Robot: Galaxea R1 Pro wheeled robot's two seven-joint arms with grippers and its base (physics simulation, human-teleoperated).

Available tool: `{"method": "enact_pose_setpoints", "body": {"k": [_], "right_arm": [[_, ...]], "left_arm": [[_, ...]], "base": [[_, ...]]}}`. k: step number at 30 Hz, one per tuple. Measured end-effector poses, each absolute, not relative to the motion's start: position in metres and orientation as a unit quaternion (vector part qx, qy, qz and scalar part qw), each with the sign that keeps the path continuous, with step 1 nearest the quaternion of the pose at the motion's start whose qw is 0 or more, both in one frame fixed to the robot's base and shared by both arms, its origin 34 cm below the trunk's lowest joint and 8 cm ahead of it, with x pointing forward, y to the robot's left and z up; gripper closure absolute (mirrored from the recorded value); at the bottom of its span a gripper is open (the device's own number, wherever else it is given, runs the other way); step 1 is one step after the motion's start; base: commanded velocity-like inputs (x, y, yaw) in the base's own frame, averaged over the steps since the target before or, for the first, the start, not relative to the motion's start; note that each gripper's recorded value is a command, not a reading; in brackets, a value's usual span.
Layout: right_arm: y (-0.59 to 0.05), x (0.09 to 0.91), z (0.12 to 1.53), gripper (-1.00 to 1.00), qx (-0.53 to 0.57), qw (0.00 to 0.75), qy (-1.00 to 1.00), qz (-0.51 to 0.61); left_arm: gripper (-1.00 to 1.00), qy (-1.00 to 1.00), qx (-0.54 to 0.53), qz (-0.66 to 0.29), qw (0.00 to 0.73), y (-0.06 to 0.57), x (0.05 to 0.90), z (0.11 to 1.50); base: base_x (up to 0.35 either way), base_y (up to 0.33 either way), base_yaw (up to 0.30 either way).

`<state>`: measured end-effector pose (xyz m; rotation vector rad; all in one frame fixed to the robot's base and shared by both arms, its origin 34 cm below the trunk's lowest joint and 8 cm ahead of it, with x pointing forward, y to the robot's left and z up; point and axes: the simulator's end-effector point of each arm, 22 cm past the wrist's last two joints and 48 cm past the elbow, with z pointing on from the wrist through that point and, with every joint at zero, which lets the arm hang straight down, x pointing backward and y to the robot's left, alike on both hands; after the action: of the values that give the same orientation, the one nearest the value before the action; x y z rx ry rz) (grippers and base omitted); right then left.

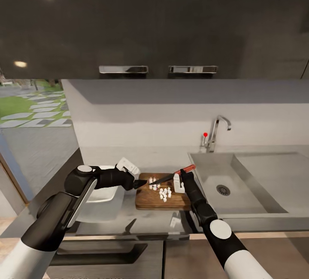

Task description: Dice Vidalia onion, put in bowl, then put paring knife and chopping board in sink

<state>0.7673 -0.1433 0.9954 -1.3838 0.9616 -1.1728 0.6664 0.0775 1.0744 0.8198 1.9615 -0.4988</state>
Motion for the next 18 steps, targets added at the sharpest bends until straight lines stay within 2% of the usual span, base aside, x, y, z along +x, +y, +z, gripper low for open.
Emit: {"method": "enact_pose_setpoints", "body": {"k": [18], "right_arm": [[-0.1434,0.7667,0.998,1.0,-0.577,0.517,0.401,-0.488]], "left_arm": [[-1.0,0.797,0.333,-0.202,0.461,0.0787,0.6662,1.0782]], "base": [[0.0,0.0,0.0]]}}
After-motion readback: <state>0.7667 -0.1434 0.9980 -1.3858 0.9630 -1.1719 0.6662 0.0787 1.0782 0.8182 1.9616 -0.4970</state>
